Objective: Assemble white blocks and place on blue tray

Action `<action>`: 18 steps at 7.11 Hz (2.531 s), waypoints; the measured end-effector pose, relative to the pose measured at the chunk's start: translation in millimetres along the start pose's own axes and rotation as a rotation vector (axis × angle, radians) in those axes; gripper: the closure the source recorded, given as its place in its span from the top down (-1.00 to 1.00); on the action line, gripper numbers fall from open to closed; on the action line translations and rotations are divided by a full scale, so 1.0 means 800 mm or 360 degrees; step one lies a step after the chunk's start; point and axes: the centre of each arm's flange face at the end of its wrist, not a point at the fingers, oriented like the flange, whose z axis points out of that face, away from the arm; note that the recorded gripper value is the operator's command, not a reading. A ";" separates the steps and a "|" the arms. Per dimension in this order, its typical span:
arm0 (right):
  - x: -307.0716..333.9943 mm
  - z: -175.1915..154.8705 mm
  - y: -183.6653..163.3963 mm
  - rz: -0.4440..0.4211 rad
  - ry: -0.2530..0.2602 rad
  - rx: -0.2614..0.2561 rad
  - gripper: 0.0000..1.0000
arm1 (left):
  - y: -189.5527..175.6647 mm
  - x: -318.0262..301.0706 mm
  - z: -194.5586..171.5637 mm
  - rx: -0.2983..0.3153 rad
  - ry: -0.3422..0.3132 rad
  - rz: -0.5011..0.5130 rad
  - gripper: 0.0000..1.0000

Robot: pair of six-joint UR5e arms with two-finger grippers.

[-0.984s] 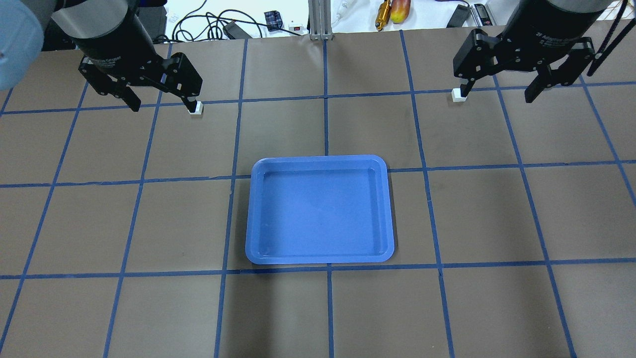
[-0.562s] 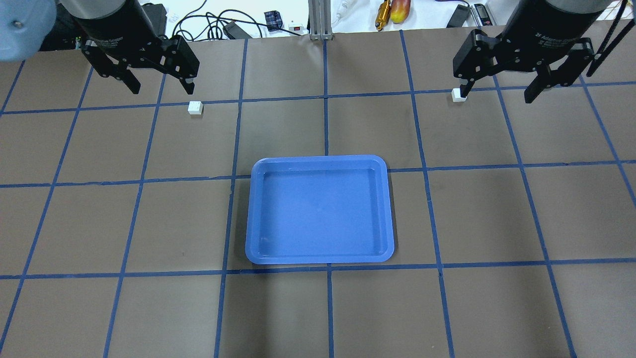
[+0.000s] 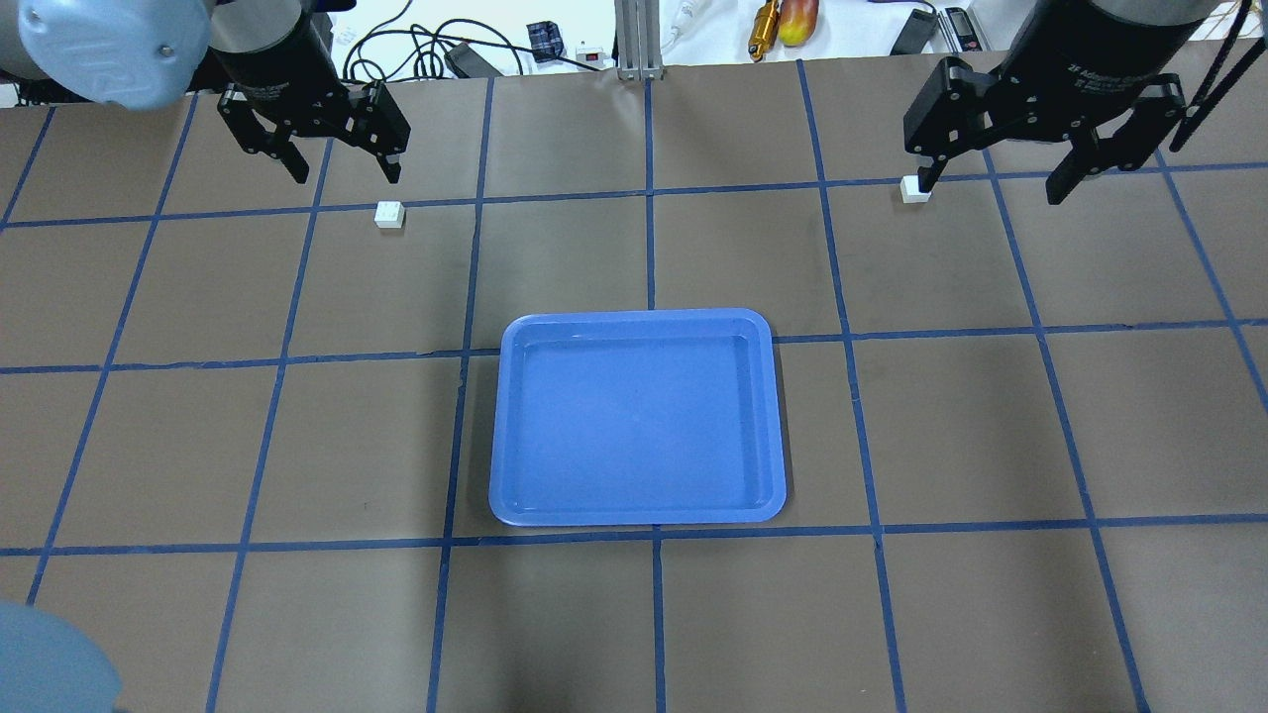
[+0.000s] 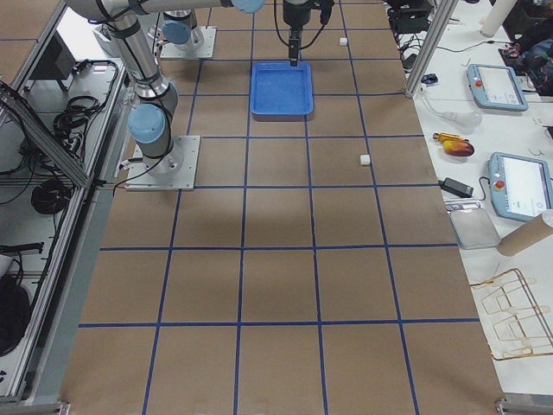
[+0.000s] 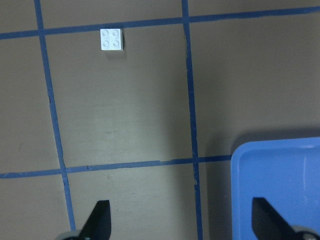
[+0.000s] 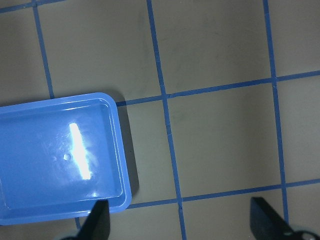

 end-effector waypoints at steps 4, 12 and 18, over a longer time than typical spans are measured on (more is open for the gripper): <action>0.004 0.009 -0.006 -0.0083 0.0008 -0.0015 1.00 | -0.089 -0.073 0.095 0.0055 -0.0092 0.0086 1.00; 0.061 0.287 -0.224 -0.1021 -0.0143 -0.0056 1.00 | -0.186 -0.094 0.242 -0.0021 0.0005 0.0131 1.00; 0.085 0.399 -0.332 -0.2365 -0.0066 0.0209 0.93 | -0.180 -0.093 0.279 -0.0067 0.0013 0.0083 -0.16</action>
